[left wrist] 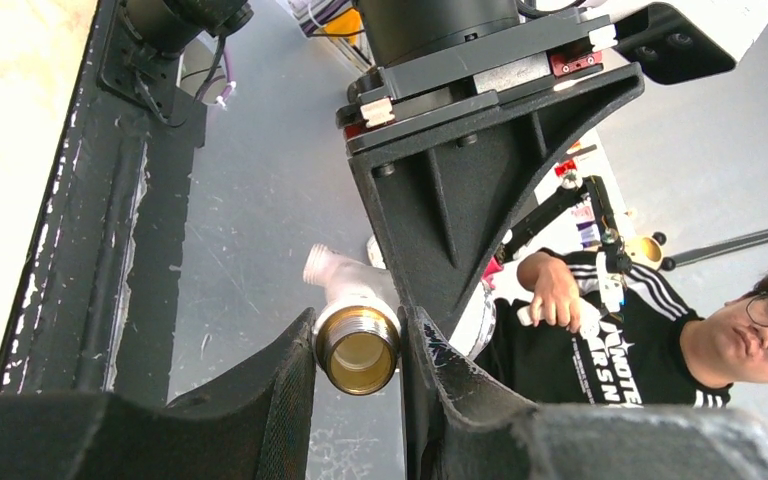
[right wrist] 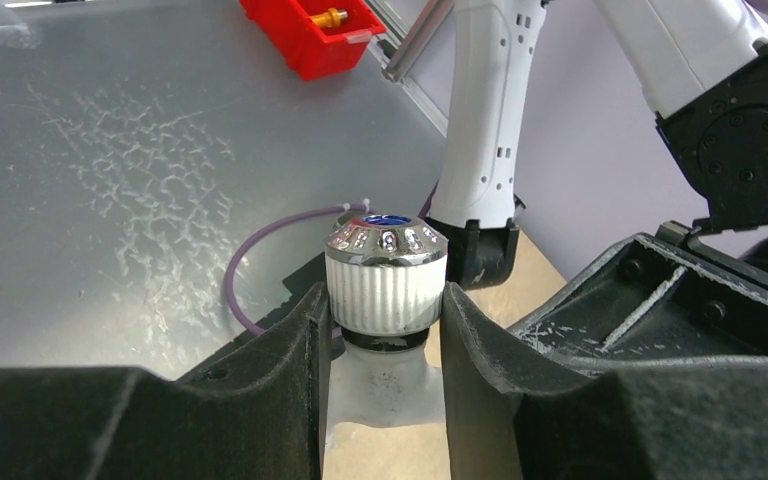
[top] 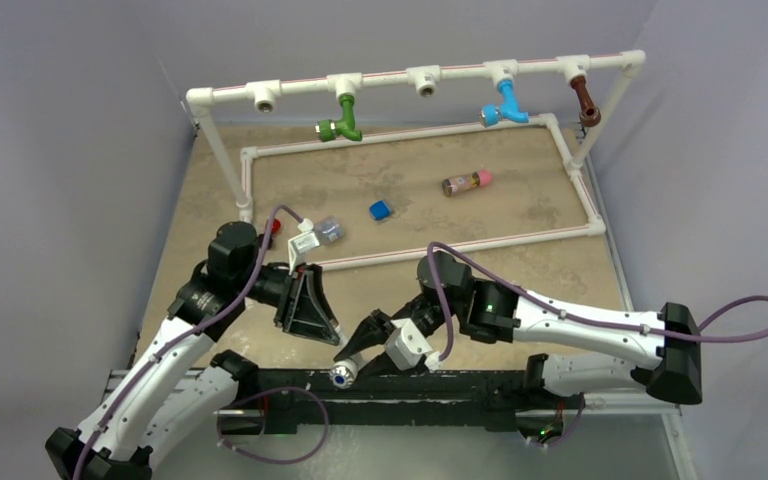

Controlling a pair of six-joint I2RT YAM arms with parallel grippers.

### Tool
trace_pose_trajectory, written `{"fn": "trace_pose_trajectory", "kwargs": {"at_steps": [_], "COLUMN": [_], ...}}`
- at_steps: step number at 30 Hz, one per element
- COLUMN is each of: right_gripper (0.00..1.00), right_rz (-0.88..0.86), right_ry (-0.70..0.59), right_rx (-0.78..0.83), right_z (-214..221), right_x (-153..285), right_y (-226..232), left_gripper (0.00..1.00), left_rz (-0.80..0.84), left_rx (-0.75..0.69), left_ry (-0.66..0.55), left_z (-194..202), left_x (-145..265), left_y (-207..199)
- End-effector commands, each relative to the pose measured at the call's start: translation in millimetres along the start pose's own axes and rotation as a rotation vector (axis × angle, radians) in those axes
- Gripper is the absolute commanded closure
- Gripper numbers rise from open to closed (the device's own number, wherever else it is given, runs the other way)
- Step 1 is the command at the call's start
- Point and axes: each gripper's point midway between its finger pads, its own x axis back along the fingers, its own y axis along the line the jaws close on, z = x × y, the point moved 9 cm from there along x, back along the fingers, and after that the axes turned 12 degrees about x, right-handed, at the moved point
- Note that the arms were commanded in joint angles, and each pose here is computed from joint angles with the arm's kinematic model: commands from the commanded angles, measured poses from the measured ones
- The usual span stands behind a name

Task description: Install the water faucets

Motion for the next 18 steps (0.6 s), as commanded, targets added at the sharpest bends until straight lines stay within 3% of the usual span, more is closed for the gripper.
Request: {"fn": "trace_pose_trajectory", "kwargs": {"at_steps": [1, 4, 8, 18], "right_gripper": [0.61, 0.50, 0.43, 0.38], "right_rz": [0.114, 0.130, 0.150, 0.306], "right_ry": [-0.002, 0.011, 0.025, 0.089], "right_rx": [0.020, -0.017, -0.041, -0.078], "right_z": [-14.8, -13.7, -13.6, -21.7], "right_x": [8.0, 10.3, 13.4, 32.6], "right_y": [-9.0, -4.4, 0.4, 9.4], "left_gripper": [1.00, 1.00, 1.00, 1.00], "left_rz": [0.012, 0.011, 0.005, -0.043], "left_rx": [-0.029, -0.024, -0.013, 0.039], "left_ry": [-0.002, -0.011, -0.023, -0.093], "left_z": [-0.7, -1.4, -3.9, -11.8], "left_x": [0.3, -0.3, -1.3, -4.3], "left_y": [0.4, 2.2, 4.7, 12.4]}}
